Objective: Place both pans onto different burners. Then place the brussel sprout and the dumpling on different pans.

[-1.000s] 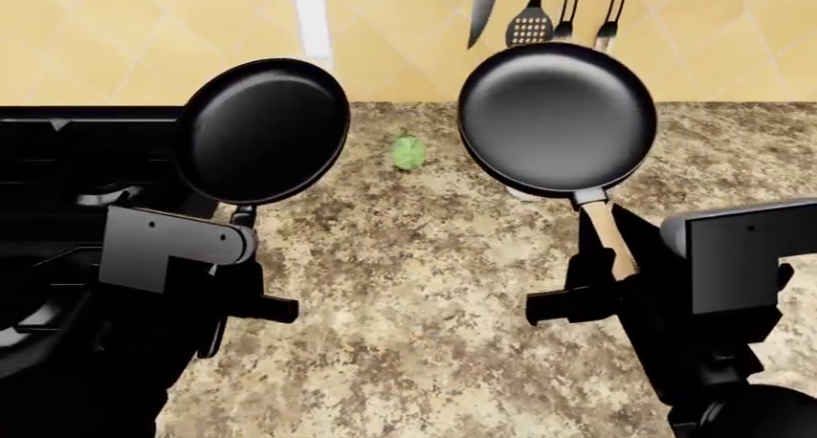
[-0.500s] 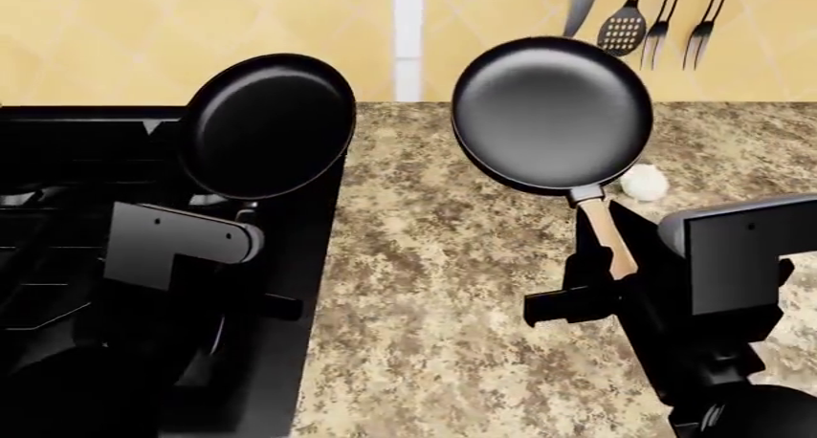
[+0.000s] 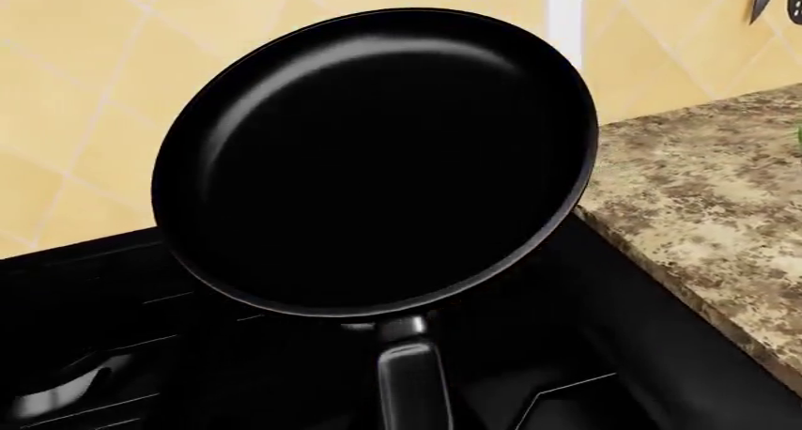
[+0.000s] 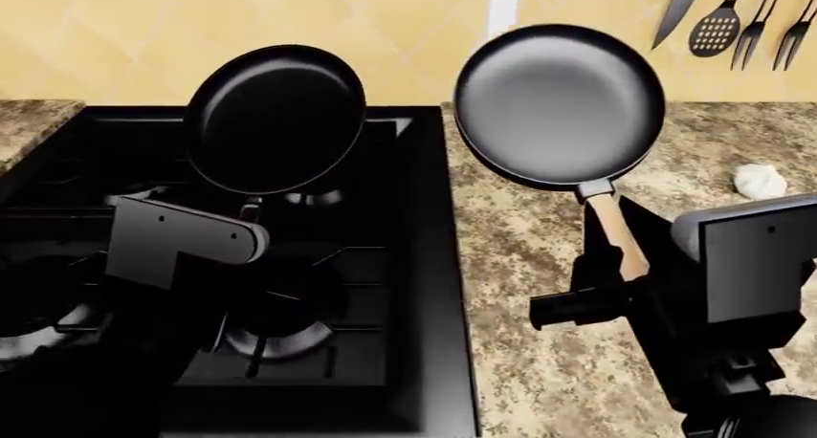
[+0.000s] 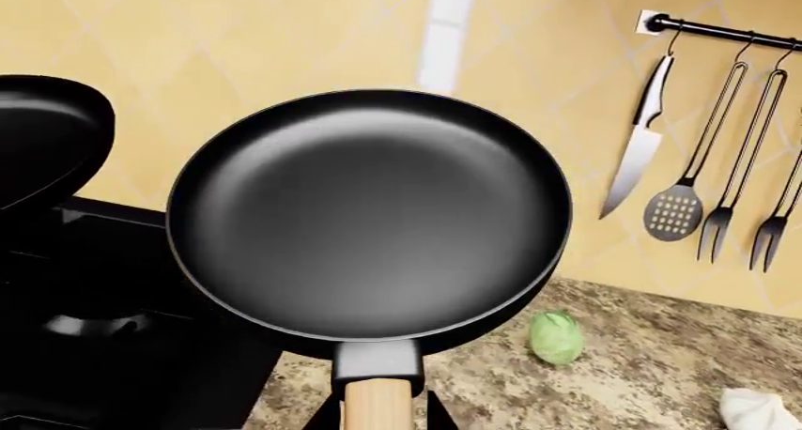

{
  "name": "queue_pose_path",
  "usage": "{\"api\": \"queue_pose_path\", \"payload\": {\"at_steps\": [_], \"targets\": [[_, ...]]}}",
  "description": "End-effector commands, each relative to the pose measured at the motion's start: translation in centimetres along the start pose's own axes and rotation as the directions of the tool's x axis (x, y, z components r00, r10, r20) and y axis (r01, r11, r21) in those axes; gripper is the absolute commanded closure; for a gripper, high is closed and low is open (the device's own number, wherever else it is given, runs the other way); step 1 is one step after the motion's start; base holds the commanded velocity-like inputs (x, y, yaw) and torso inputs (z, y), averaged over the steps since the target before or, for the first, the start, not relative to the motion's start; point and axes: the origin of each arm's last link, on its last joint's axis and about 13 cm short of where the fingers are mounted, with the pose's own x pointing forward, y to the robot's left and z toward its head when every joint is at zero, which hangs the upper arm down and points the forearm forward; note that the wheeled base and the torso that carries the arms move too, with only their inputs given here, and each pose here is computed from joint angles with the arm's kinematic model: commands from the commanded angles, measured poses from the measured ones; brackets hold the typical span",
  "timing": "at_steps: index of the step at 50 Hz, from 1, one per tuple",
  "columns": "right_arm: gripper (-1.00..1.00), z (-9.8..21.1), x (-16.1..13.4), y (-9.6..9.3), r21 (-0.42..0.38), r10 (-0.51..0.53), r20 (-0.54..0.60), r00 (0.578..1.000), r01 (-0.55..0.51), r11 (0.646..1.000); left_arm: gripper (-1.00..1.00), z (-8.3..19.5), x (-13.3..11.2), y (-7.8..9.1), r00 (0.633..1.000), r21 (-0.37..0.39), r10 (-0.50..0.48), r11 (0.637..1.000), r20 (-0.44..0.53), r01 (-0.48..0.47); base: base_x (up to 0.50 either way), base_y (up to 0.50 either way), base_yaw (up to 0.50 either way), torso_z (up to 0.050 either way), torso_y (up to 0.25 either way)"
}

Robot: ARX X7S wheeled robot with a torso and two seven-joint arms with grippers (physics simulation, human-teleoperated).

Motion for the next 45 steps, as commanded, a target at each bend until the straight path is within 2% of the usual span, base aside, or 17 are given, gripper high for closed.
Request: {"api": "queue_pose_path", "payload": {"at_steps": [1, 43, 45], "targets": [[1.00, 0.78, 0.05, -0.37, -0.003, -0.056, 0.067, 0.996, 0.056, 0.998, 1.00, 0.88, -0.15, 0.52, 0.995, 0.011, 0.066, 0.998, 0.069, -0.067, 0.00, 0.50, 0.00, 0.000, 0.000], [1.00, 0.50, 0.46, -0.23, 0.021, -0.038, 0.073, 0.997, 0.037, 0.999, 1.00, 0.96, -0.36, 0.54, 0.995, 0.013, 0.053, 0.998, 0.080, -0.054, 0.00, 0.50, 0.00, 0.001, 0.004], [1.00, 0.45, 0.48, -0.26, 0.024, -0.039, 0.071, 0.997, 0.037, 0.999, 1.00, 0.90, -0.34, 0.52, 0.996, 0.014, 0.054, 0.998, 0.078, -0.055, 0.01, 0.02, 0.00, 0.005, 0.006]]}}
